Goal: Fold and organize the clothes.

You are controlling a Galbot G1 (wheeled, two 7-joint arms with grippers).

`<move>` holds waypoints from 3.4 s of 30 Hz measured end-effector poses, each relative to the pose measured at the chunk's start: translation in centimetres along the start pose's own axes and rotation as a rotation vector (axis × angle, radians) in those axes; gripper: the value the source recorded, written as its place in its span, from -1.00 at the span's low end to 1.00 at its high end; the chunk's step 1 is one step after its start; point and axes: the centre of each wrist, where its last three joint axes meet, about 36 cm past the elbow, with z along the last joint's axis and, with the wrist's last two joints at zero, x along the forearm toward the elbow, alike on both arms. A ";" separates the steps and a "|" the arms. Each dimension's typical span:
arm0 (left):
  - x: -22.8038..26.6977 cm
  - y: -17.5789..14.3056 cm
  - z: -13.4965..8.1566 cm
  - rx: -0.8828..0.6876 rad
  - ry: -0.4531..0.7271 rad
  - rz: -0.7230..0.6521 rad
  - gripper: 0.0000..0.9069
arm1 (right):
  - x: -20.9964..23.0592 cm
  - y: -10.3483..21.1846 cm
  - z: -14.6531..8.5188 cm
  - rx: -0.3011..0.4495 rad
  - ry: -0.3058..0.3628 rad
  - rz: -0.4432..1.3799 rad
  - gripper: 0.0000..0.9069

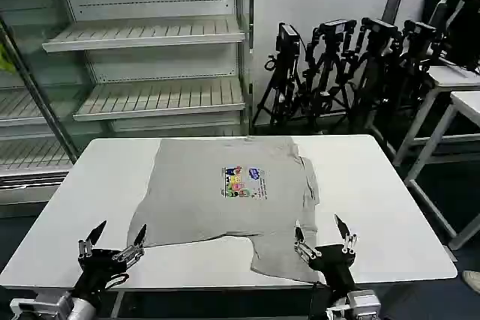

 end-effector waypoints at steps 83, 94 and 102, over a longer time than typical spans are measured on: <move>-1.0 1.1 -0.6 -0.045 0.096 0.028 -0.96 | 2.5 -1.7 -2.1 -0.087 -0.078 -0.016 -1.00; -4.2 1.3 0.1 -0.050 0.067 0.041 -0.96 | -2.9 -2.5 -1.6 -0.064 -0.116 -0.045 -1.00; -7.5 1.2 0.7 -0.042 0.045 0.047 -0.96 | -7.5 -2.6 -1.5 -0.047 -0.119 -0.064 -1.00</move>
